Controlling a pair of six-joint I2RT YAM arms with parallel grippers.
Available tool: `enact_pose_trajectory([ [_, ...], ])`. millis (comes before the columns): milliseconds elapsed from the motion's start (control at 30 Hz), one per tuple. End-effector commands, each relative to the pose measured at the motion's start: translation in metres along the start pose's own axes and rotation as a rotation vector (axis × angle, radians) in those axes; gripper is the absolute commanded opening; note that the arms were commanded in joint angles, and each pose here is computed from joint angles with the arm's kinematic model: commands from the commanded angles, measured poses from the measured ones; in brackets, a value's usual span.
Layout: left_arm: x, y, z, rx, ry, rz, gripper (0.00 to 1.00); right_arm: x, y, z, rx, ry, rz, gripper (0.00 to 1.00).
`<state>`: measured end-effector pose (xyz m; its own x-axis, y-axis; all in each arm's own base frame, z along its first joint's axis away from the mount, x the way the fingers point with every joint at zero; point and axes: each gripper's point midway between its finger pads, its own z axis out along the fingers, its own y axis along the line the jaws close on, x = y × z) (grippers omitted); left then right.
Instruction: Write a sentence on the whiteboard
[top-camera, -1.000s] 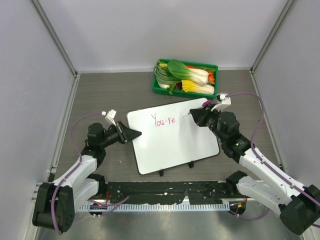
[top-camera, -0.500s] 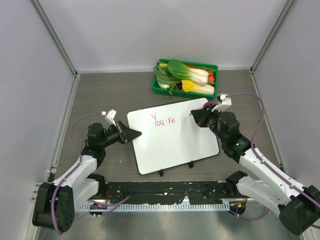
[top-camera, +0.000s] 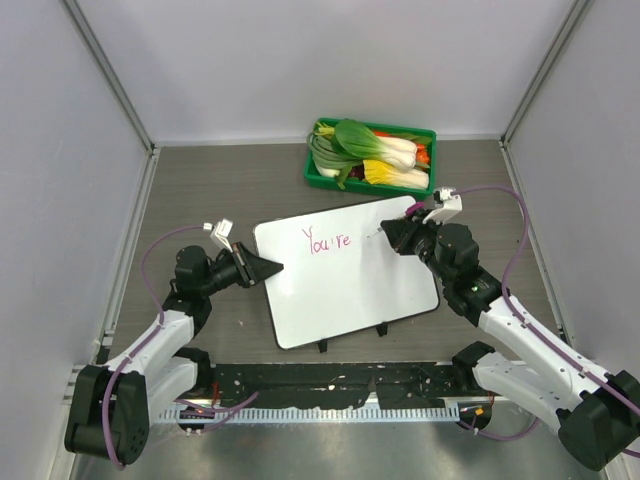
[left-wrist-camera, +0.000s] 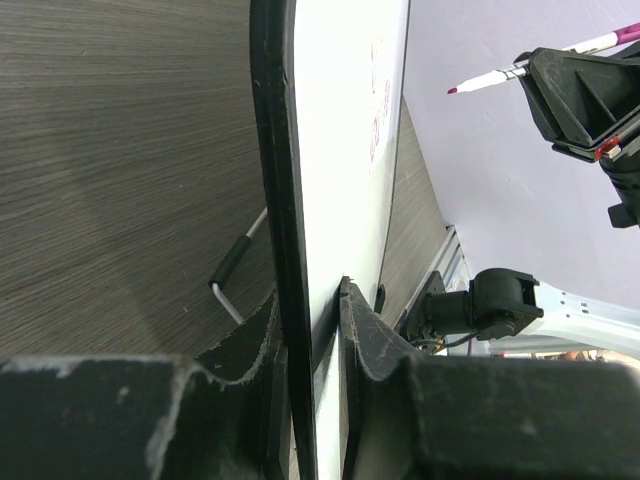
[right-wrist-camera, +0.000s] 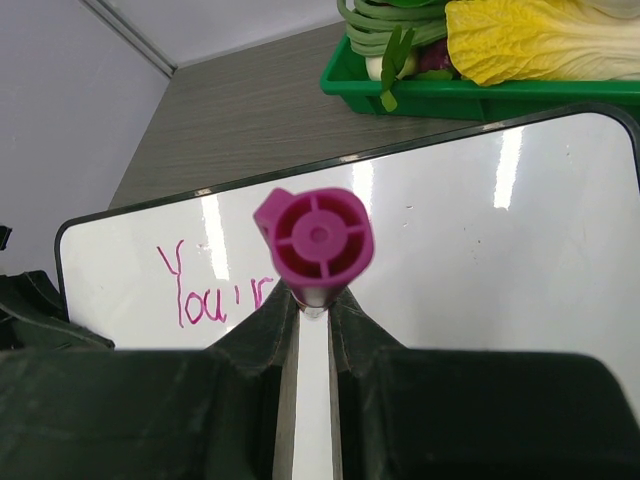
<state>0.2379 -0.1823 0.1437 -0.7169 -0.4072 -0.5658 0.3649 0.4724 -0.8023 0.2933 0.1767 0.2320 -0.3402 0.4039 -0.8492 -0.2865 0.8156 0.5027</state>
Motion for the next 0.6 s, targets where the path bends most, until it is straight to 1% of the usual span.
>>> enact_pose_trajectory([
  [0,0.003,0.044,-0.002,-0.177,-0.017,0.121,0.00,-0.014,0.006,-0.001,-0.024,-0.045,0.000,0.01],
  [200,0.003,0.045,-0.002,-0.178,-0.014,0.121,0.00,-0.014,0.008,0.000,-0.032,-0.042,-0.009,0.01],
  [400,0.003,0.045,-0.002,-0.178,-0.017,0.123,0.00,-0.010,0.017,0.007,-0.081,-0.025,-0.005,0.01],
  [567,0.003,0.044,-0.002,-0.176,-0.015,0.124,0.00,-0.011,0.016,0.015,-0.072,-0.034,-0.008,0.01],
])
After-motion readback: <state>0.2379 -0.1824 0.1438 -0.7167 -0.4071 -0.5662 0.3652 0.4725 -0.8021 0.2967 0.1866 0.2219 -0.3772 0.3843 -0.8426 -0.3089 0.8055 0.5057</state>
